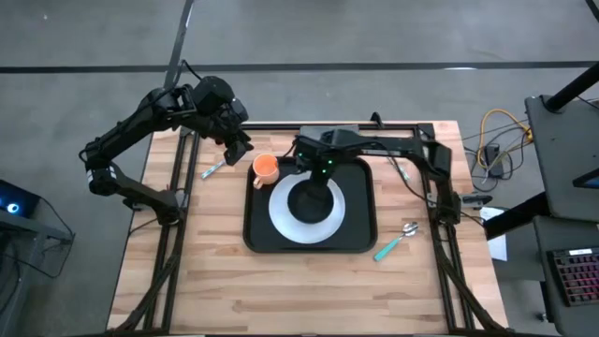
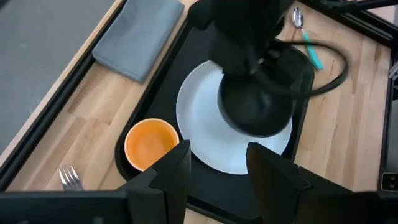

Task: Set up tray
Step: Put the black bowl on top of the white plate on the black serving tray, then put the table gray napkin to the right of the white plate on the black serving tray

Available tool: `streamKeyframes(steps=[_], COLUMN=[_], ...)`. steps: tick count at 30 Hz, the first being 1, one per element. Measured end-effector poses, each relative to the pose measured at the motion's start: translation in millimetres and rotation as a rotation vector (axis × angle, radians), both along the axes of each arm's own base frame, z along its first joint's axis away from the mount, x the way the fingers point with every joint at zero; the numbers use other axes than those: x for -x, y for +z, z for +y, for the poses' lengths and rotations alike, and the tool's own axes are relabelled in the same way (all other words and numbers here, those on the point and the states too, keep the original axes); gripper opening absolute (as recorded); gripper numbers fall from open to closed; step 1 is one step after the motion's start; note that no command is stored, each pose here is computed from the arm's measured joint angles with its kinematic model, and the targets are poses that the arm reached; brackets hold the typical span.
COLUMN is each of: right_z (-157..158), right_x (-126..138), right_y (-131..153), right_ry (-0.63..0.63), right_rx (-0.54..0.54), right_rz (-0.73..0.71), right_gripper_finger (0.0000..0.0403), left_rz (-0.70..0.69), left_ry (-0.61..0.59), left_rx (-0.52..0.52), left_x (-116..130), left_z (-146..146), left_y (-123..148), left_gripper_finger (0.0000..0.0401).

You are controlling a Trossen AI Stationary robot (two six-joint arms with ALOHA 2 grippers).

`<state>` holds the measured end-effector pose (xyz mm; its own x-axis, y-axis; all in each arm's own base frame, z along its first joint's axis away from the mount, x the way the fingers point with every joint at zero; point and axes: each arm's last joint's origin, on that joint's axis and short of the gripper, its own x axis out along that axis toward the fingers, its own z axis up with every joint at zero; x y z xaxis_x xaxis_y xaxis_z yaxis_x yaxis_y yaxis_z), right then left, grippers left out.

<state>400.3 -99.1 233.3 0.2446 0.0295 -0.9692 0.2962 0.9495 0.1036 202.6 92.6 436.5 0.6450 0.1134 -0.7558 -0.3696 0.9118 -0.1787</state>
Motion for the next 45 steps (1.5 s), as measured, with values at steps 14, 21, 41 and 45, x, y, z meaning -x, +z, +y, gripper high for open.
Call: streamKeyframes(steps=[14, 21, 41, 45], right_z=[-14, -14, -13, -11], right_x=[-7, -7, -4, 6], right_y=[-11, -21, -8, 20], right_ry=[0.014, 0.047, 0.08, 0.074], right_rx=[-0.006, -0.009, 0.018, 0.042], right_rz=[-0.019, 0.006, -0.023, -0.086], right_gripper_finger=[0.0008, 0.0008, 0.0071, 0.0079], left_rz=[-0.014, -0.014, -0.012, -0.012], left_ry=[-0.013, -0.013, -0.016, -0.016], left_rx=[-0.019, -0.019, -0.021, -0.021], left_x=[-1, -1, -1, -1], left_z=[0, 0, 0, 0], left_y=[1, 1, 1, 1], left_gripper_finger=[0.0137, 0.0137, 0.0137, 0.0137])
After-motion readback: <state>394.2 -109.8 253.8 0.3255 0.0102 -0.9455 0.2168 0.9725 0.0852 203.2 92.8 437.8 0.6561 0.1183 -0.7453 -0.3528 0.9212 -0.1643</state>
